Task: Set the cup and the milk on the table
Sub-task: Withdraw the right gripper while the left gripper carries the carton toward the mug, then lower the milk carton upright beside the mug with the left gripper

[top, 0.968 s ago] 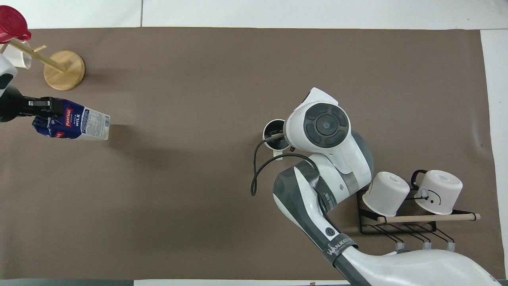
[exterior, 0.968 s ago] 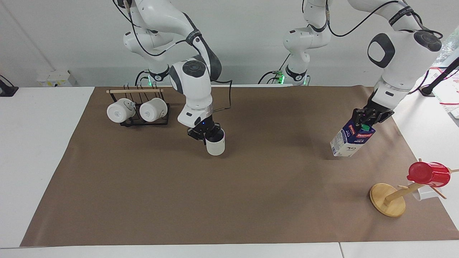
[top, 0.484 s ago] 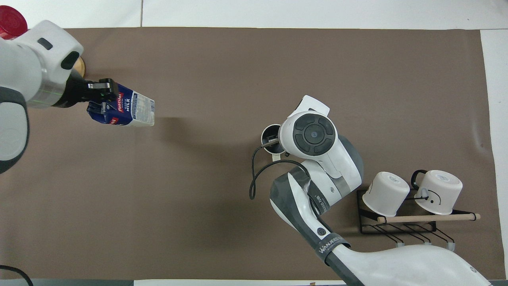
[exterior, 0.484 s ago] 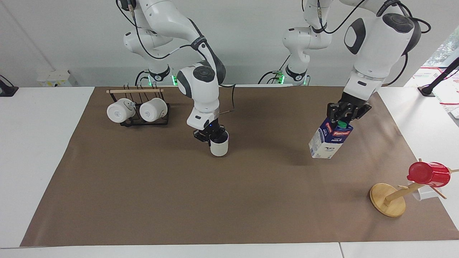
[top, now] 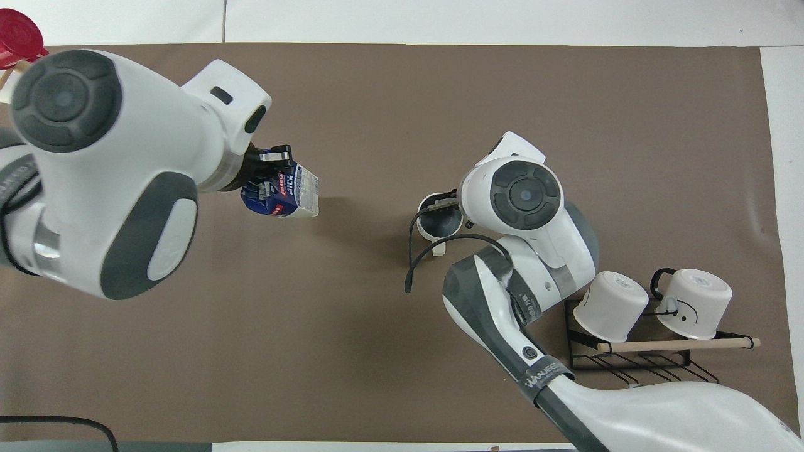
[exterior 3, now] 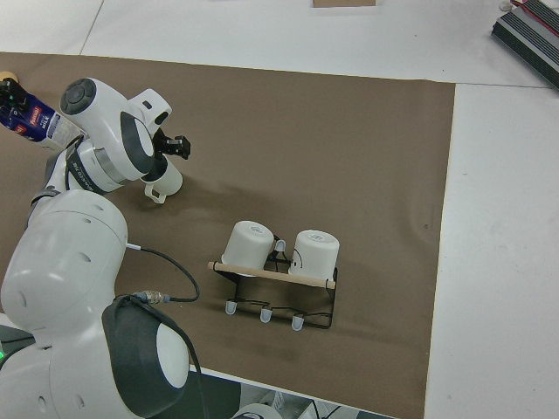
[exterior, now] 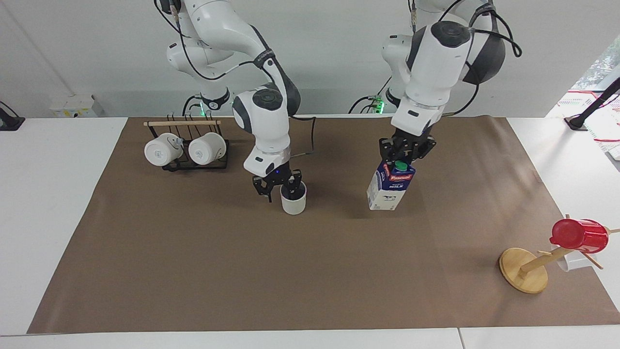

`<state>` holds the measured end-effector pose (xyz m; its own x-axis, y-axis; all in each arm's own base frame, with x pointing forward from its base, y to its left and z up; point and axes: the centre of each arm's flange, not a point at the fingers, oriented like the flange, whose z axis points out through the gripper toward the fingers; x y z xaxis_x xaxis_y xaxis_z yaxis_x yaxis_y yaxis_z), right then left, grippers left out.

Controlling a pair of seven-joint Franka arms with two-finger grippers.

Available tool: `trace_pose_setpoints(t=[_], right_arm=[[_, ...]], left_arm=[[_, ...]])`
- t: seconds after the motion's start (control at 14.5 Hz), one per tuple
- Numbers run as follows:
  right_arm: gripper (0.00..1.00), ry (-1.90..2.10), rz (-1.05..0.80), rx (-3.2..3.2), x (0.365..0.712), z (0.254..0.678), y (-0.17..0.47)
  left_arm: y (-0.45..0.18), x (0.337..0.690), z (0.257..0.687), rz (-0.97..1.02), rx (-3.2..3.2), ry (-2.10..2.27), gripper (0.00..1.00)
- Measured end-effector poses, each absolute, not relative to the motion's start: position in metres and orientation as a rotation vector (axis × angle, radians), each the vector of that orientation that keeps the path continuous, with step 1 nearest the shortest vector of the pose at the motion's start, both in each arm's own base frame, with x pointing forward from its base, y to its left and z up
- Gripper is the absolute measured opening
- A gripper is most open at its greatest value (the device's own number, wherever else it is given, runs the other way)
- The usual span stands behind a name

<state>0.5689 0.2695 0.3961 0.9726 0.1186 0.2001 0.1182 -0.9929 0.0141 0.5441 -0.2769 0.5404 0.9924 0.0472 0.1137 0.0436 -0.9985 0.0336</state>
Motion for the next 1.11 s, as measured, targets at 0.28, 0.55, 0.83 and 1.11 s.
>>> trace_pose_setpoints(t=[0.28, 0.55, 0.83, 1.11], right_arm=[[1.00, -0.015, 0.308, 3.096, 0.599, 0.499, 0.203], [1.00, -0.154, 0.246, 3.066, 0.603, 0.567, 0.128], [1.00, -0.219, 0.094, 3.039, 0.580, 0.600, 0.043], [1.00, -0.311, -0.020, 3.060, 0.557, 0.616, 0.004]], left_arm=[[-0.346, 0.535, 0.507, 0.200, 3.137, 0.110, 0.41], [-0.388, 0.521, 0.487, 0.230, 3.134, 0.117, 0.41], [-0.410, 0.506, 0.483, 0.266, 3.152, 0.054, 0.41], [-0.423, 0.495, 0.479, 0.262, 3.157, 0.026, 0.41]])
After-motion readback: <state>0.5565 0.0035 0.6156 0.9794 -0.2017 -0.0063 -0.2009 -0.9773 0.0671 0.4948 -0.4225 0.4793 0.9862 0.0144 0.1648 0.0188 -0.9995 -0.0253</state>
